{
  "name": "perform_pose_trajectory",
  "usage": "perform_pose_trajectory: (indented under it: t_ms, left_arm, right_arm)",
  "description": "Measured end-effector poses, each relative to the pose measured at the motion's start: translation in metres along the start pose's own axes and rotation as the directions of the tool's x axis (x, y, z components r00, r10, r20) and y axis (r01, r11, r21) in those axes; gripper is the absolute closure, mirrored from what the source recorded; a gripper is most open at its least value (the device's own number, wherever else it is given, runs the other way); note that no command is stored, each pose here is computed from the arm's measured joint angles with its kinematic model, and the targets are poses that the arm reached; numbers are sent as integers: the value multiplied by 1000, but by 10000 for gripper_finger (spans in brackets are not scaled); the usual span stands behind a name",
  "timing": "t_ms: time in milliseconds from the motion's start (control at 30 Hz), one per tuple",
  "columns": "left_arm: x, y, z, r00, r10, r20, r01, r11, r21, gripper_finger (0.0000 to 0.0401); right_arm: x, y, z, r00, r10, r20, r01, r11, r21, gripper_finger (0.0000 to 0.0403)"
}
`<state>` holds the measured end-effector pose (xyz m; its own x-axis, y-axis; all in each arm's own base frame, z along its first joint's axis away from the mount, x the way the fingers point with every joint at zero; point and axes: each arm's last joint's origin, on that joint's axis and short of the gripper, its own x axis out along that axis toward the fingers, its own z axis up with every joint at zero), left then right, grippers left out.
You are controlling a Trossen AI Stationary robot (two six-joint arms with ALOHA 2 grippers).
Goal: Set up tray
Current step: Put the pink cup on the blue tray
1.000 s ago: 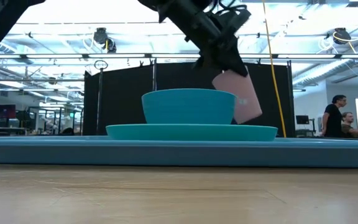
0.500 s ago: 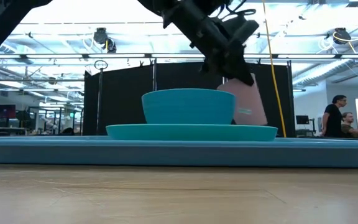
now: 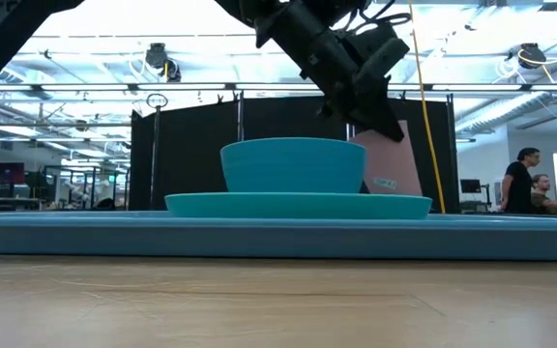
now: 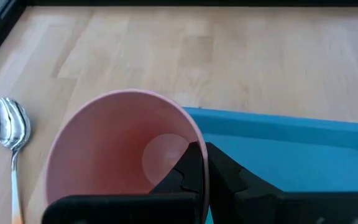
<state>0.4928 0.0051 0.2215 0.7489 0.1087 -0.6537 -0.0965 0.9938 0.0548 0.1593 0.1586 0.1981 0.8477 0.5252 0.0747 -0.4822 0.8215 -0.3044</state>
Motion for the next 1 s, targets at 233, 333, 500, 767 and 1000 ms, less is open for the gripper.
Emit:
perform_pose_trajectory:
  t_ms: [233, 333, 500, 767, 1000]
  left_arm:
    - [14, -1, -9, 1000, 16, -18, -16, 999, 28, 397]
    - [14, -1, -9, 1000, 10, -22, -10, 1000, 28, 397]
    - [14, -1, -8, 1000, 9, -12, -9, 1000, 26, 395]
    - [14, -1, -8, 1000, 9, -11, -9, 1000, 25, 381]
    - [14, -1, -8, 1000, 15, -9, -15, 1000, 18, 377]
  right_arm:
    - [0, 0, -1, 1000, 3, -10, -3, 1000, -2, 353]
    - [0, 1, -2, 1000, 5, -15, -5, 1000, -1, 353]
    - [0, 1, -2, 1000, 8, -22, -8, 1000, -1, 353]
    - [0, 1, -2, 1000, 8, -22, -8, 1000, 9, 353]
    - [0, 1, -3, 1000, 10, -28, -9, 1000, 18, 353]
